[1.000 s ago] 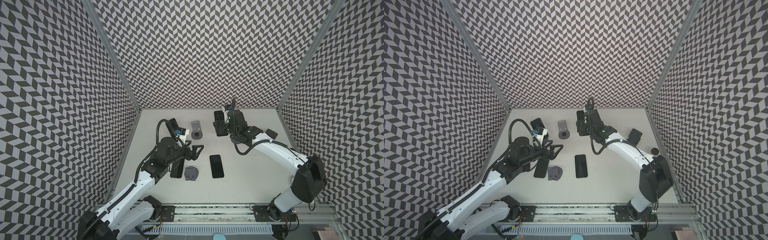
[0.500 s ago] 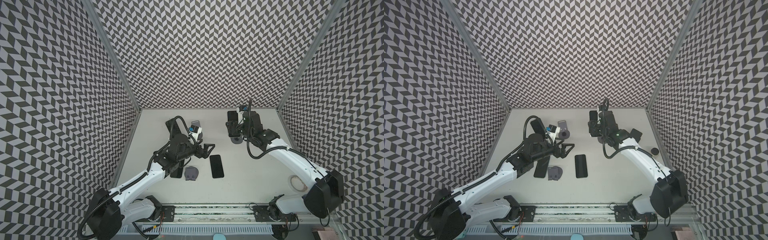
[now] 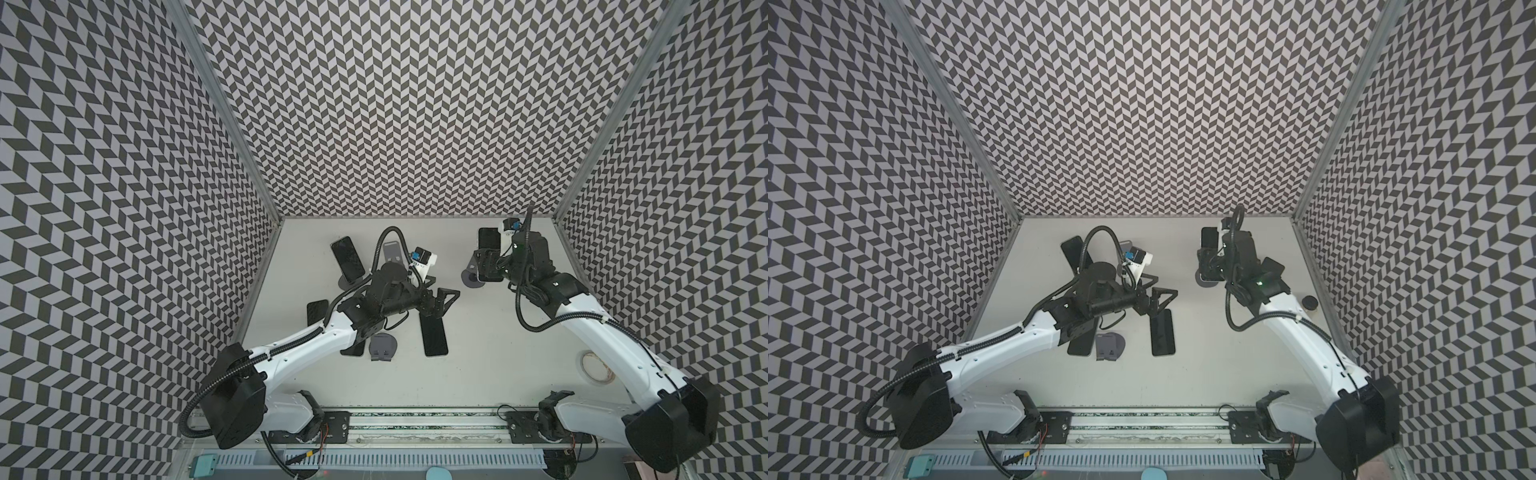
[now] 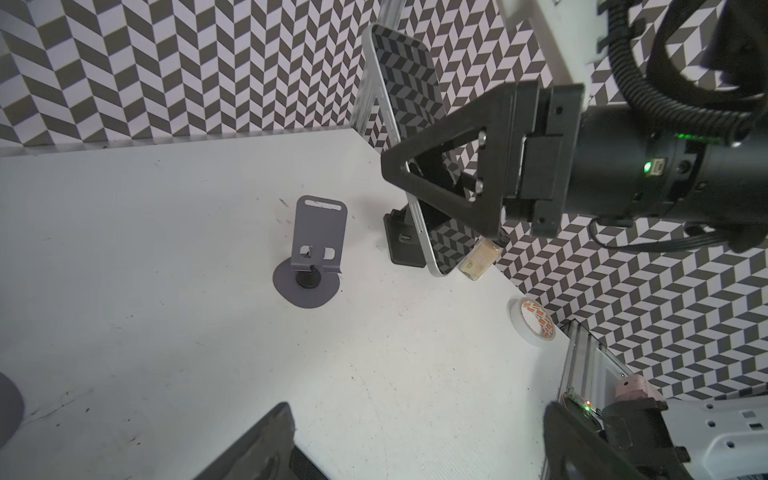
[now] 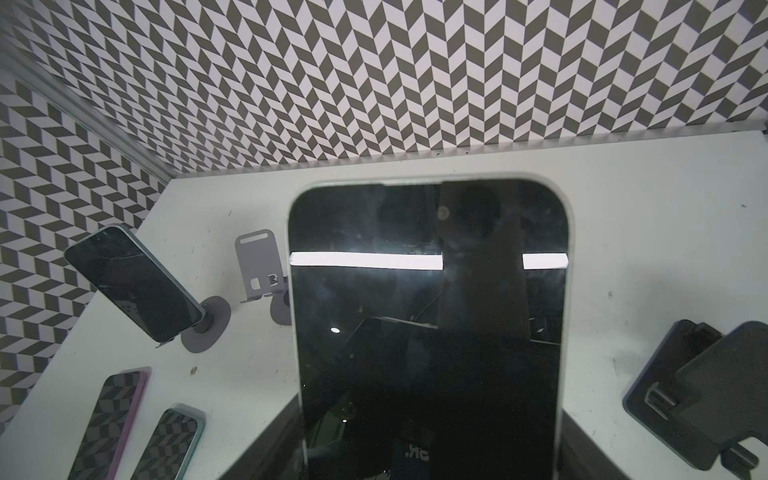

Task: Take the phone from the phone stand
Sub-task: 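Carry the black phone toward the robot with the right gripper while the left gripper advances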

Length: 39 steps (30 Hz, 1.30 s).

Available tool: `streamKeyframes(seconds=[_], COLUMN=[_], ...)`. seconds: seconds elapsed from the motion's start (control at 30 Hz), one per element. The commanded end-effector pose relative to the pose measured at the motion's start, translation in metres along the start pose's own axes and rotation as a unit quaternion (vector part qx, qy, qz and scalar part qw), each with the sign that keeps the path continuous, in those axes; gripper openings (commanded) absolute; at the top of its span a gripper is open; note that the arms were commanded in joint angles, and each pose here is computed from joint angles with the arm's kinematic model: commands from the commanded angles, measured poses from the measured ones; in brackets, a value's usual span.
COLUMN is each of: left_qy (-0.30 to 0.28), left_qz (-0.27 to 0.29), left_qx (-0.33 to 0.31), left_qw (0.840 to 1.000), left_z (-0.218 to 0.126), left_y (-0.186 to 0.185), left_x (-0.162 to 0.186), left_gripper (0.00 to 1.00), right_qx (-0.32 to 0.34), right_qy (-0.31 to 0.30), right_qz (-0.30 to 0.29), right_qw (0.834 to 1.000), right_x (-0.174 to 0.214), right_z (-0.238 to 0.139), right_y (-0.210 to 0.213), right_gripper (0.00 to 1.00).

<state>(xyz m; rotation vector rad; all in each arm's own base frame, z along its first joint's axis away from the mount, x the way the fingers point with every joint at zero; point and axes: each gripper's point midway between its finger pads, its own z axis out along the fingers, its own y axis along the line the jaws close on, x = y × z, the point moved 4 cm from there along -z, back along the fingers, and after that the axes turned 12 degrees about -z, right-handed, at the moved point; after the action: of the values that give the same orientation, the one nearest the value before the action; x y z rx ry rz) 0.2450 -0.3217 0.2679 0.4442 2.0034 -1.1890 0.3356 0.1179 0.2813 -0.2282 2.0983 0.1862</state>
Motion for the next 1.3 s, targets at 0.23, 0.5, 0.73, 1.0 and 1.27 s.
streamKeyframes(seconds=[0.23,0.5,0.73,1.0,1.27], left_qy=[-0.012,0.002,0.019,0.039,0.04], left_qz=[0.013,0.019,0.023,0.029,0.035], left_qx=[0.033,0.046,0.062,0.08,0.1], left_qw=[0.999,0.999,0.998,0.996,0.994], left_z=[0.018,0.032,0.052,0.075,0.091], left_y=[-0.024,-0.034,-0.048,-0.059,-0.068], left_x=[-0.018,-0.013,-0.009,-0.005,-0.003], left_gripper=[0.93,0.91,0.91,0.9,0.89], right_qx=[0.019,0.036,0.059,0.079,0.091], right_qy=[-0.049,-0.045,-0.047,-0.035,-0.021], right_qz=[0.022,0.032,0.03,0.035,0.034], right_qw=[0.998,0.998,0.997,0.996,0.995], right_x=[-0.007,0.006,0.011,0.019,0.025], right_z=[-0.042,-0.06,-0.08,-0.092,-0.099], right_y=[-0.017,-0.025,-0.036,-0.048,-0.053], right_gripper=[0.7,0.7,0.7,0.7,0.7])
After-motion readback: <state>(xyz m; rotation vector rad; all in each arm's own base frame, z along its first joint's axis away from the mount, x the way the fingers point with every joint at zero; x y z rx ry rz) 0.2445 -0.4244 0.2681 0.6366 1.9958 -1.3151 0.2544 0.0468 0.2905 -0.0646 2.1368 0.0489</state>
